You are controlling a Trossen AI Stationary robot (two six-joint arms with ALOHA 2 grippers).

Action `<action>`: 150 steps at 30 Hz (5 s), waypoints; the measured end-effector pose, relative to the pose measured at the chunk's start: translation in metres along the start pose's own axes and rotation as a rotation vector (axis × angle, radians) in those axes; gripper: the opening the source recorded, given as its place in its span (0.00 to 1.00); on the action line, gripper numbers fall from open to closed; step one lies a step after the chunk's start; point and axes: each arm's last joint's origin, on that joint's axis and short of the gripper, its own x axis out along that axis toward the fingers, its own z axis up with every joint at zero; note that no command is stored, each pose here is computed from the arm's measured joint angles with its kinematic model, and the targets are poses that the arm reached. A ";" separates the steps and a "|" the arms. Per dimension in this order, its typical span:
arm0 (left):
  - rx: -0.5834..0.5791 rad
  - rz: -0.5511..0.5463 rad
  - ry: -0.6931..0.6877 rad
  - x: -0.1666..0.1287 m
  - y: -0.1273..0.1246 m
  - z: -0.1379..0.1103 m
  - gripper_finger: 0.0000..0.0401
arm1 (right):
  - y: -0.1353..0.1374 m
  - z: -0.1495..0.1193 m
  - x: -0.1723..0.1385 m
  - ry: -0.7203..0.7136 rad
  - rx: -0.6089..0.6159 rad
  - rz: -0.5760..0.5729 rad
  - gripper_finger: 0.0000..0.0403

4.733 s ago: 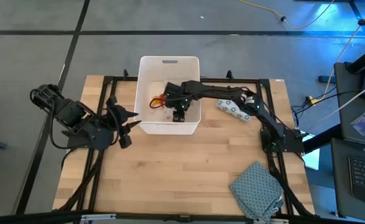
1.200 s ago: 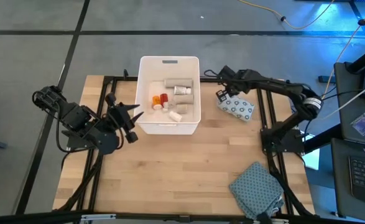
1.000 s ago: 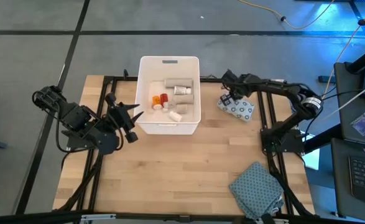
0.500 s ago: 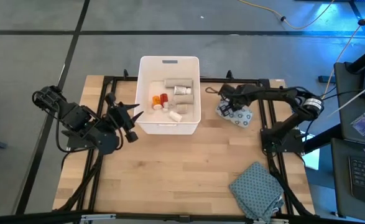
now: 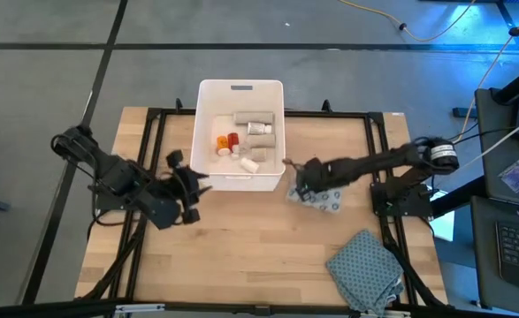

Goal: Pick & place medical supplies in basket/bin
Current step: Put the mailer bag into the white bin

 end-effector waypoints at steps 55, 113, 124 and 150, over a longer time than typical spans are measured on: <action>0.112 -0.091 0.307 0.161 -0.188 -0.076 0.16 | 0.153 -0.043 -0.080 0.059 -0.296 0.091 0.18; -0.346 -0.462 0.671 0.260 -0.162 -0.065 0.00 | 0.208 -0.227 -0.038 -0.357 -0.667 0.094 0.84; -0.418 -0.621 0.682 0.256 -0.178 -0.063 0.00 | 0.211 -0.195 -0.029 -0.355 -0.587 0.040 0.79; -0.187 -0.243 0.617 0.195 -0.145 -0.055 0.00 | 0.205 -0.208 -0.092 -0.075 -0.017 0.320 0.79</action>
